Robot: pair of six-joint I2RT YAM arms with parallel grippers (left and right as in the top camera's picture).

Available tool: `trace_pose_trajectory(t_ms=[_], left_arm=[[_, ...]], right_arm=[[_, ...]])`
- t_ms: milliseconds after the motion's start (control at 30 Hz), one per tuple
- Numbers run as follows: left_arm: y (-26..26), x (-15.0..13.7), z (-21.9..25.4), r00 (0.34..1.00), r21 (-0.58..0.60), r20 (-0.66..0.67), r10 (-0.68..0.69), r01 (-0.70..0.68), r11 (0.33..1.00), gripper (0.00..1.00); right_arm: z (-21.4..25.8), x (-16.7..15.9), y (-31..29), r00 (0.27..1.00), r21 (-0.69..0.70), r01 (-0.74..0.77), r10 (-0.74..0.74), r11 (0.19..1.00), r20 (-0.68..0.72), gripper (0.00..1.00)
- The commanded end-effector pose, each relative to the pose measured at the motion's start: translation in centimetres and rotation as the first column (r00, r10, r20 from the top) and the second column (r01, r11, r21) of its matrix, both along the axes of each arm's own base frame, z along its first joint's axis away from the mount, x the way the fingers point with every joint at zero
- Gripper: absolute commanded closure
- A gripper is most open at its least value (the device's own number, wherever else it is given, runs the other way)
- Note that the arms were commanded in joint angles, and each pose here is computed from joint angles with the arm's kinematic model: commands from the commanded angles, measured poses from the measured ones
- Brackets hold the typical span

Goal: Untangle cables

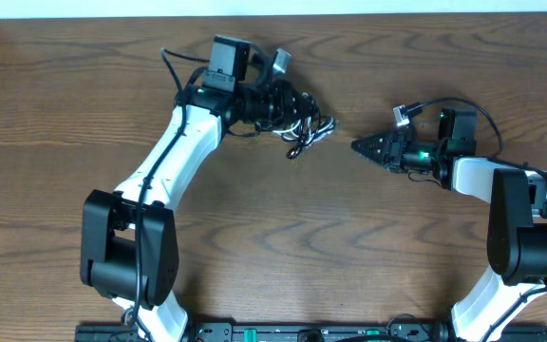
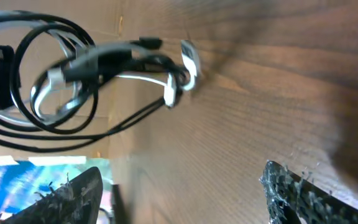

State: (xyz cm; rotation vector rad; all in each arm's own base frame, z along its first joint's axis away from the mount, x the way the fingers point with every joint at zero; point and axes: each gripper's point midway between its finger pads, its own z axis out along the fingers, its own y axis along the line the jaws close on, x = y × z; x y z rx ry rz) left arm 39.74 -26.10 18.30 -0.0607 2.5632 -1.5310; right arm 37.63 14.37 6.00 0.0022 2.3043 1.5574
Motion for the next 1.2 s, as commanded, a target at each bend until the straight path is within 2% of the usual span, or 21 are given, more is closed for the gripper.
trace_pose_trajectory(t_ms=[0,200,300,567,767,1033,1100,1167], left_arm=[[-0.3,-0.4,-0.1,0.959,-0.053,-0.269,0.092,-0.110,0.993,0.93],[-0.7,-1.0,0.5,0.863,-0.081,-0.487,0.132,-0.195,0.977,0.92],[-0.8,-1.2,0.8,0.826,-0.089,-0.547,0.132,-0.214,0.973,0.93],[-0.9,-1.2,1.0,0.831,-0.100,-0.542,0.124,-0.210,0.973,0.93],[-0.9,-1.2,1.0,0.831,-0.100,-0.542,0.124,-0.210,0.973,0.92],[-0.9,-1.2,1.0,0.824,-0.098,-0.552,0.127,-0.216,0.972,0.93],[-0.9,-1.2,1.0,0.819,-0.097,-0.559,0.130,-0.220,0.971,0.93],[-0.9,-1.2,1.0,0.819,-0.097,-0.559,0.130,-0.220,0.971,0.93]], right_arm=[[-0.7,0.1,-0.3,0.997,-0.060,-0.010,0.014,0.998,0.081,0.21],[-1.9,0.2,0.9,0.984,-0.173,-0.034,0.063,0.984,0.168,0.21],[-2.4,0.3,1.7,0.977,-0.222,-0.040,0.085,0.974,0.196,0.20],[-1.3,1.1,4.5,0.938,-0.250,-0.054,0.135,0.967,0.319,0.21],[-1.7,2.4,4.6,0.943,-0.300,0.028,0.075,0.953,0.324,0.24],[-1.2,2.5,6.8,0.916,-0.321,0.030,0.103,0.946,0.389,0.24],[-1.5,2.9,6.8,0.915,-0.352,0.062,0.087,0.934,0.393,0.27],[-1.8,3.4,6.5,0.913,-0.383,0.101,0.067,0.918,0.402,0.35]])
